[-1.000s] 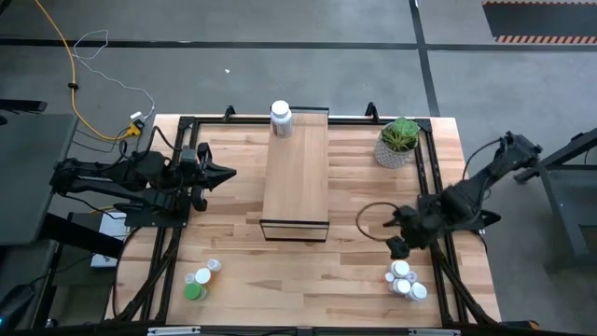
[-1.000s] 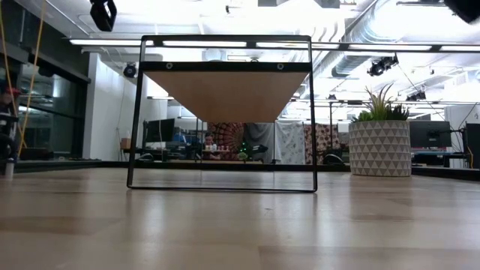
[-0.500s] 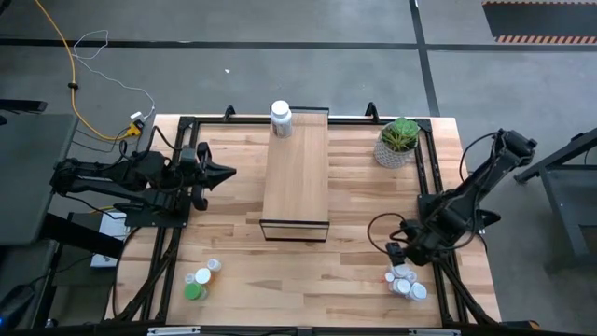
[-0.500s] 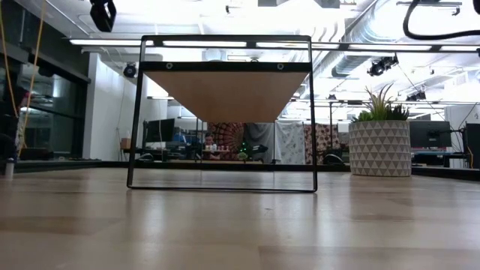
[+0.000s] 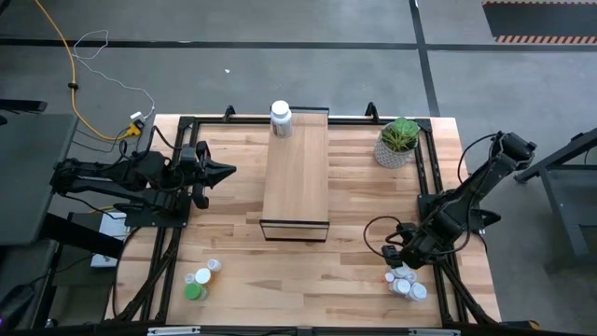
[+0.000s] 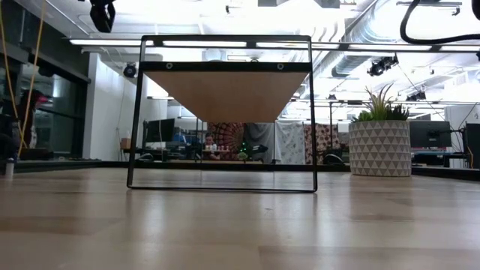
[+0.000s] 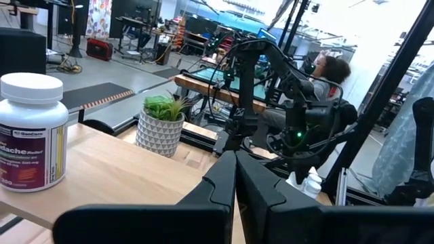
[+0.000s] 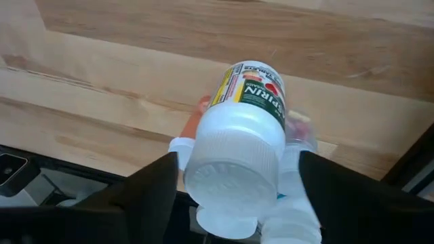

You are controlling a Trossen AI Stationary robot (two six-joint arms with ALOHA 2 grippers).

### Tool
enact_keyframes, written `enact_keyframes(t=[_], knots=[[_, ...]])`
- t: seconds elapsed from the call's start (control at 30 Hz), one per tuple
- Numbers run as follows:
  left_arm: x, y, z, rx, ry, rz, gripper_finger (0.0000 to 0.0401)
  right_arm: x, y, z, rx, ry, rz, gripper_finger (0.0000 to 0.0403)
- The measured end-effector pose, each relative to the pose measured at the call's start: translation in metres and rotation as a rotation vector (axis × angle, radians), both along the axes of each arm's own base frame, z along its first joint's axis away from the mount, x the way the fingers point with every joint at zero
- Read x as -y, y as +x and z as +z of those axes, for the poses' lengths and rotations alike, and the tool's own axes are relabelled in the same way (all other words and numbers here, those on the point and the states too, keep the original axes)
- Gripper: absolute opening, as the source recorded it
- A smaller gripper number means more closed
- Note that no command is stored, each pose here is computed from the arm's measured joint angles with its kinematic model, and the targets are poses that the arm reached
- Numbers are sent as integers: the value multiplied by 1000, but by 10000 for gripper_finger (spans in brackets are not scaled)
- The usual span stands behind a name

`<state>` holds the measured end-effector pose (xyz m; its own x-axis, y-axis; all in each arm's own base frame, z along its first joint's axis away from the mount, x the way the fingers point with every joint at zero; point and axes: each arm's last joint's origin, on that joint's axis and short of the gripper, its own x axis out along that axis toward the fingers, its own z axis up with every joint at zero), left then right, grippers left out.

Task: Pick and place medicine bottles onto shelf by color
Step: Put the green medicine bottle on the shelf

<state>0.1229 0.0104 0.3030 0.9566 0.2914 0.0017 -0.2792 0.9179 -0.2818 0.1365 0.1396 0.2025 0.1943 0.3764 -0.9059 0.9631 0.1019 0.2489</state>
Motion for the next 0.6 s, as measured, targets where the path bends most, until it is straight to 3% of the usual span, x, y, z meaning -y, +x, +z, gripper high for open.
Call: enact_keyframes(t=[0.27,0.6], knots=[[0,0,0,-1,0,1,0,-1,1,1,8,10,6,181],[0,0,0,-1,0,1,0,-2,1,3,24,11,49,187]])
